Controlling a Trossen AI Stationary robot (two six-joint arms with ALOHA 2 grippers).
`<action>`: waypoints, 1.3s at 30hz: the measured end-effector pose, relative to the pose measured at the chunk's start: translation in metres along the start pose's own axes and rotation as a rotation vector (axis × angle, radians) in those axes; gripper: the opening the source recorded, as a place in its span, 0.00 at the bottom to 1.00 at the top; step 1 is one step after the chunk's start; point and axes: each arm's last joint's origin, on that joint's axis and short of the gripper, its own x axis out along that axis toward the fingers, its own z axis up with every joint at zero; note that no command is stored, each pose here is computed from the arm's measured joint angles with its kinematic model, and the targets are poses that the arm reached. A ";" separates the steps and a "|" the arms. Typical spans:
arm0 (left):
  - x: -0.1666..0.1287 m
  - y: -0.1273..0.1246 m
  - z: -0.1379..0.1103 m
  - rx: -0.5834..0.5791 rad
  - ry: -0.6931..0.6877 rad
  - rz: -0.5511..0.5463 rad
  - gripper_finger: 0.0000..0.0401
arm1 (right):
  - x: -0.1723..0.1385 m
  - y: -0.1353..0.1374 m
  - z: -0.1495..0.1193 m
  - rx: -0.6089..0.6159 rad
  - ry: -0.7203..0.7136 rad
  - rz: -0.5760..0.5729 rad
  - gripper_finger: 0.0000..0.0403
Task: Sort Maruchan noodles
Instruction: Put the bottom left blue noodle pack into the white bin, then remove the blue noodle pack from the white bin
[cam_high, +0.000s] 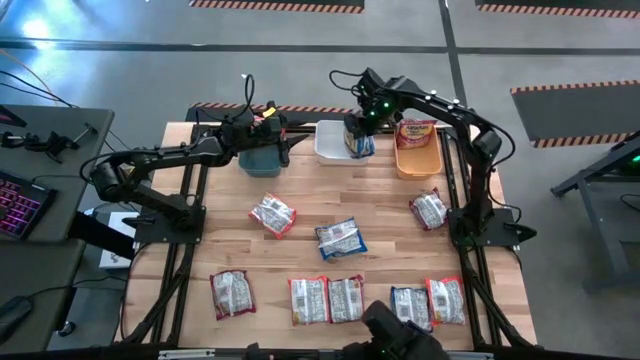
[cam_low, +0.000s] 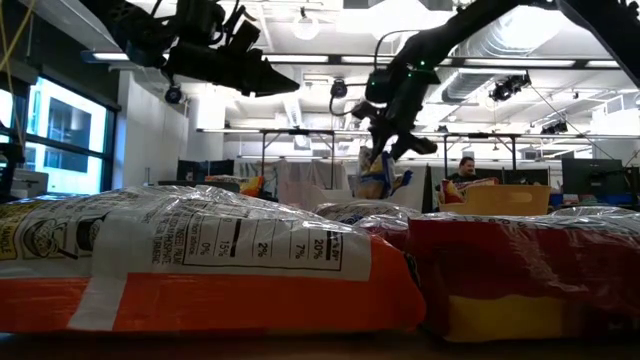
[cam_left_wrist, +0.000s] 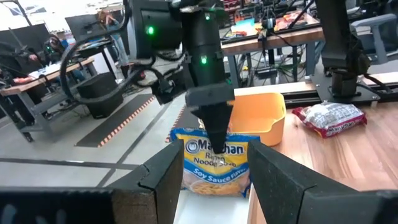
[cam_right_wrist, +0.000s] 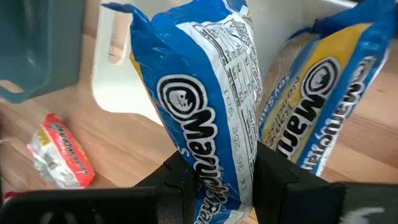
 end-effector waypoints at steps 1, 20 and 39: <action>0.000 0.000 0.000 0.000 0.000 0.000 0.42 | 0.002 0.000 0.000 0.001 0.003 -0.004 0.23; 0.000 -0.001 -0.002 -0.006 0.020 -0.006 0.42 | 0.005 0.000 -0.003 0.044 -0.016 -0.089 0.41; 0.000 -0.001 -0.003 -0.004 0.028 -0.010 0.42 | -0.043 0.064 0.003 -0.536 -0.294 -0.169 0.29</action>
